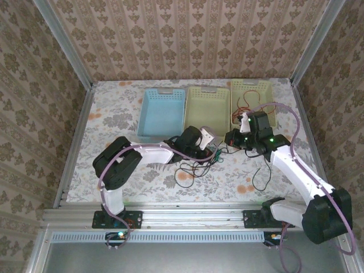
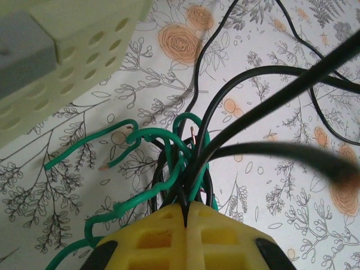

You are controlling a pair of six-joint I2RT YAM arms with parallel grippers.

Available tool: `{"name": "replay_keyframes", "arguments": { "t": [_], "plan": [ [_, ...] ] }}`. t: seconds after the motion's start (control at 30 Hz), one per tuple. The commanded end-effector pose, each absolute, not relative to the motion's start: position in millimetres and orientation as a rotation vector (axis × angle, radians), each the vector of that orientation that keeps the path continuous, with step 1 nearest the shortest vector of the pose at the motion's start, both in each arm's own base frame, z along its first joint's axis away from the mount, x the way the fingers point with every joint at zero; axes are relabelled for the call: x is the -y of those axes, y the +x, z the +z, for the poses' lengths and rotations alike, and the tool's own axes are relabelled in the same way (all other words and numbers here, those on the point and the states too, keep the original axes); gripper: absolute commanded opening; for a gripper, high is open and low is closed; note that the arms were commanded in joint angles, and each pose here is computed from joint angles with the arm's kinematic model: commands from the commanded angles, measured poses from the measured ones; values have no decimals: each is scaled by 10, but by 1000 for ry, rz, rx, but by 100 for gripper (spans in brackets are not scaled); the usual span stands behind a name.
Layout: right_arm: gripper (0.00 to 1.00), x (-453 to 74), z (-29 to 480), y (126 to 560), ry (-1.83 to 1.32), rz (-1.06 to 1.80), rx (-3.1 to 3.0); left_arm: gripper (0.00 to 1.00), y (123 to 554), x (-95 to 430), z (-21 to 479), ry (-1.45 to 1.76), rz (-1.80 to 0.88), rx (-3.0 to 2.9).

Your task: Untangle the cables

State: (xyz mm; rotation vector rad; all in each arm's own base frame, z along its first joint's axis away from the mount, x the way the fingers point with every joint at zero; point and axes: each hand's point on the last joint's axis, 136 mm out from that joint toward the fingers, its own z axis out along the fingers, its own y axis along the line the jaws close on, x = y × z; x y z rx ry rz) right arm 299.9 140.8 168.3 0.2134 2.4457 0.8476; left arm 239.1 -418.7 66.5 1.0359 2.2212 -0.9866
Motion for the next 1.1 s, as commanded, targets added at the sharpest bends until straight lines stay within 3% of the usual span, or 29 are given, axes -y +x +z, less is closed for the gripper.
{"name": "replay_keyframes", "arguments": {
  "t": [0.0,0.73,1.07],
  "plan": [
    [0,-1203,1857,3058,319,802,-2354,0,2417,3949,316,995,-914,-2353],
    [0,698,2463,2758,971,127,-1946,0,2168,3124,132,831,-714,-2491],
    [0,1058,2620,2617,1090,-92,-1908,0,2247,2447,130,542,-503,-2527]
  ]
}}
